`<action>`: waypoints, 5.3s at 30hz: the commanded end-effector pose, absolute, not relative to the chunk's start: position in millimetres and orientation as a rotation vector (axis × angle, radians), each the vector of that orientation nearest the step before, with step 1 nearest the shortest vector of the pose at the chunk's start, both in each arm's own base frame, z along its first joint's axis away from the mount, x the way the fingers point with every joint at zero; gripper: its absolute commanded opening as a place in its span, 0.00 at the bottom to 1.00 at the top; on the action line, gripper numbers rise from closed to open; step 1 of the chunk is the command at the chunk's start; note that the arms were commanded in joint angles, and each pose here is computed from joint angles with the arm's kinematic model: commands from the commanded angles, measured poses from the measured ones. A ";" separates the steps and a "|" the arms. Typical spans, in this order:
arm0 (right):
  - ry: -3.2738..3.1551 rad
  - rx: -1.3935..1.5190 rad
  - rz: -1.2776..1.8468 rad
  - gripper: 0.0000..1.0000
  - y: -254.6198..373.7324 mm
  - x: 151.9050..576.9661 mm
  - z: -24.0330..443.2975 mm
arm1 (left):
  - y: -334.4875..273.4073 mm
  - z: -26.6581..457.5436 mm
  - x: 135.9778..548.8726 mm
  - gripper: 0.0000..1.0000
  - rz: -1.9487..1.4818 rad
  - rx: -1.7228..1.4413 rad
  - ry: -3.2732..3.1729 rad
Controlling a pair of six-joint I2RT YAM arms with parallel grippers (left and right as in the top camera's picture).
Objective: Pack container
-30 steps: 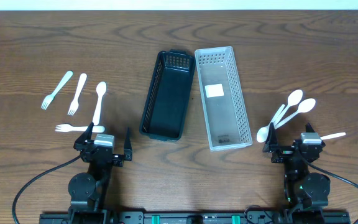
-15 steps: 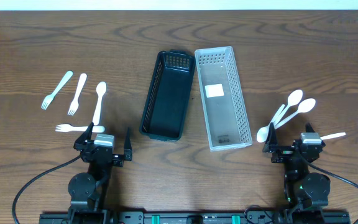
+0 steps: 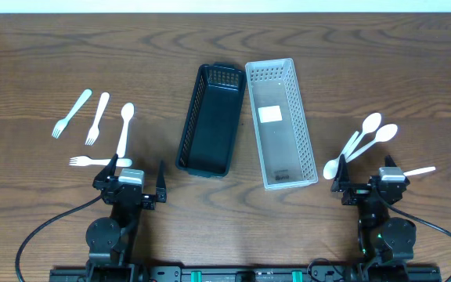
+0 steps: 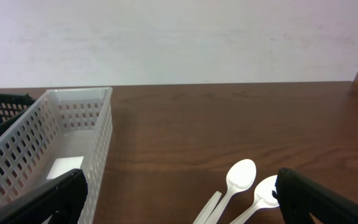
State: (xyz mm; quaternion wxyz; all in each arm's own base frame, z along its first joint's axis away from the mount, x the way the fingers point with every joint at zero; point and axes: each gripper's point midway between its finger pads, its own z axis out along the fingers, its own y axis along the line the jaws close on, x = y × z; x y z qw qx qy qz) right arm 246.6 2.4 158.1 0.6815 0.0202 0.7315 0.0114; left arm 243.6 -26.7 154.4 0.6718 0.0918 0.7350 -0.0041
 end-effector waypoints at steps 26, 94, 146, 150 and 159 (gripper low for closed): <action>1.566 0.097 0.254 0.99 20.4 237.9 231.4 | -24.6 212.1 235.0 0.98 -0.301 -0.122 1.626; 2.783 1.380 -0.204 0.99 -103.9 341.2 -16.1 | -14.1 182.0 266.1 0.98 -0.042 -0.183 2.784; 2.570 0.195 0.173 0.01 98.8 407.8 237.6 | -5.0 181.8 265.6 0.98 0.031 -0.196 2.781; 2.678 0.095 0.201 0.01 124.8 397.5 210.6 | -5.0 181.8 265.5 0.98 0.031 -0.196 2.782; 2.939 -0.118 0.133 0.02 175.4 379.4 119.4 | -5.0 181.7 265.4 0.98 0.031 -0.196 2.782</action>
